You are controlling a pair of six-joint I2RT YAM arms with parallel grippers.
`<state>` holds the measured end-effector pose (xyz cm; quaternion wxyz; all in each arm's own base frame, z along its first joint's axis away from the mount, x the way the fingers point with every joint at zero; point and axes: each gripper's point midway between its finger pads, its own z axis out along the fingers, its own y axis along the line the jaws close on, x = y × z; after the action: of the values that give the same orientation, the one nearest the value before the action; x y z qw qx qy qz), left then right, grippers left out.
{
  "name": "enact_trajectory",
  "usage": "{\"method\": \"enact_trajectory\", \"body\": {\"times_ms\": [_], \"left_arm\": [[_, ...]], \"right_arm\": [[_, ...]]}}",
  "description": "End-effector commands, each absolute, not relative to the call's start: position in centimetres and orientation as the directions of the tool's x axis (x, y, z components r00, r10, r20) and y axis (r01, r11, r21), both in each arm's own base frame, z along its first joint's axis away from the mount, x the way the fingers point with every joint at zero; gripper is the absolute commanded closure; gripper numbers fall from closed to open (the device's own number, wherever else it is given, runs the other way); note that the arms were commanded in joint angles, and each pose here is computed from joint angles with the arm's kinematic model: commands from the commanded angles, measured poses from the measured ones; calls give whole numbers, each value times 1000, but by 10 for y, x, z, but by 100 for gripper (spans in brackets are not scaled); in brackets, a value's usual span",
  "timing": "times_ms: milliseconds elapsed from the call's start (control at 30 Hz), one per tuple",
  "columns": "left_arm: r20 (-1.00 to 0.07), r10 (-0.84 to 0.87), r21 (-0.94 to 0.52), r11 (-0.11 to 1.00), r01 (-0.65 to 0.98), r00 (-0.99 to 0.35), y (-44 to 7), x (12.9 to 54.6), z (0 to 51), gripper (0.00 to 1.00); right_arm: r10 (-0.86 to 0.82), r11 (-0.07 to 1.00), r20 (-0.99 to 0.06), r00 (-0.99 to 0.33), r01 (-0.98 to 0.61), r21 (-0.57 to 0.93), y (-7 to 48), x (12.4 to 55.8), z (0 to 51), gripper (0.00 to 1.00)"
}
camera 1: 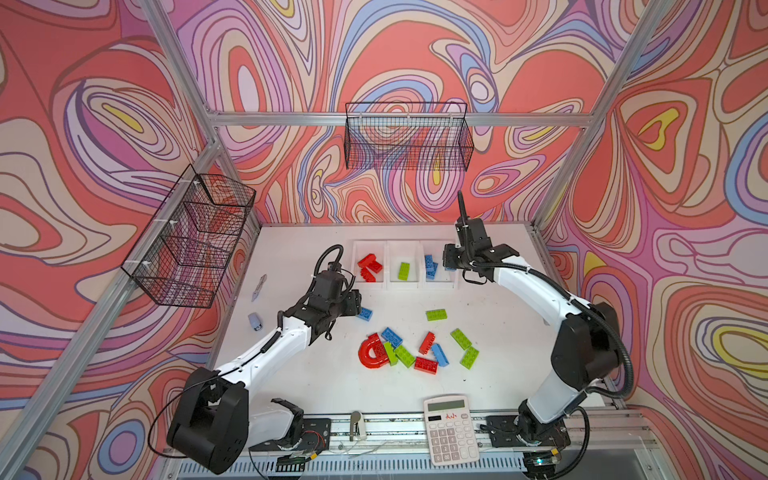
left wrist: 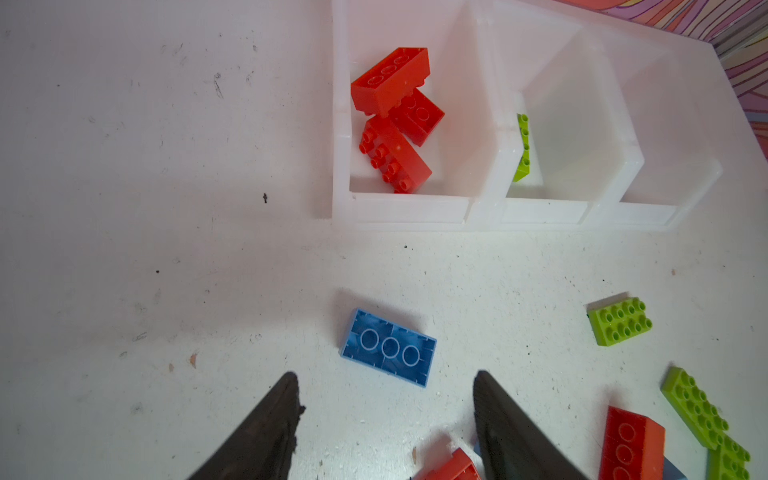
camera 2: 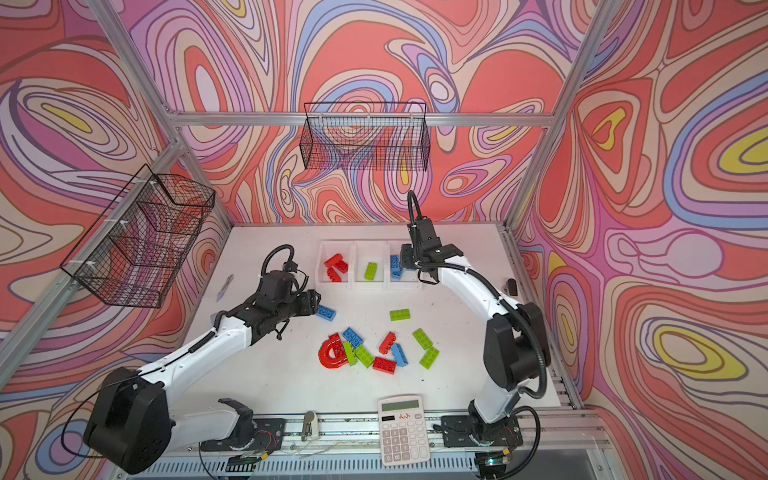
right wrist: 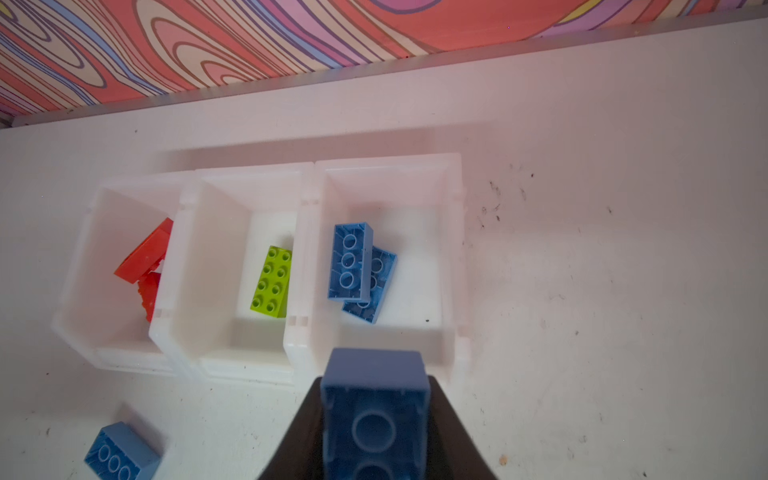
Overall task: Sort the legos into containers by color
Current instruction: 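Place the blue brick in the blue-brick compartment with the right gripper, then lower the left gripper onto the red brick lying on the red arch piece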
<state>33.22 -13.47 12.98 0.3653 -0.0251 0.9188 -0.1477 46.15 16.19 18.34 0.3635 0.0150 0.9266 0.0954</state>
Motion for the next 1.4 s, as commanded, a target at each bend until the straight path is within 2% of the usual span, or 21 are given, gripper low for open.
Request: {"method": "enact_trajectory", "body": {"times_ms": [0, 233, 300, 433, 533, 900, 1367], "left_arm": [[-636, -169, -309, 950, 48, -753, -134, 318, 126, 31], [-614, -115, -269, 961, 70, -781, -139, 299, 121, 31], [-601, -115, -278, 958, 72, -791, -144, 294, 119, 31], [-578, -104, -254, 965, 58, -809, -148, 285, 107, 31], [-550, -97, -245, 968, 49, -829, -150, 273, 94, 31], [-444, -75, -239, 970, 37, -893, -156, 237, 57, 34], [-363, -10, -187, 980, 62, -932, -171, 214, 36, 37]], "right_arm": [[36, 982, -652, -758, -94, 164, 170, 481, 163, 67], [25, 986, -648, -761, -88, 142, 170, 510, 141, 63], [28, 987, -643, -766, -81, 140, 168, 514, 135, 59], [32, 985, -640, -768, -83, 149, 167, 516, 130, 42], [33, 984, -649, -760, -90, 154, 167, 515, 136, 39], [62, 983, -714, -697, -81, 165, 150, 497, 182, 40], [79, 985, -707, -703, -55, 165, 136, 481, 173, 41]]}}
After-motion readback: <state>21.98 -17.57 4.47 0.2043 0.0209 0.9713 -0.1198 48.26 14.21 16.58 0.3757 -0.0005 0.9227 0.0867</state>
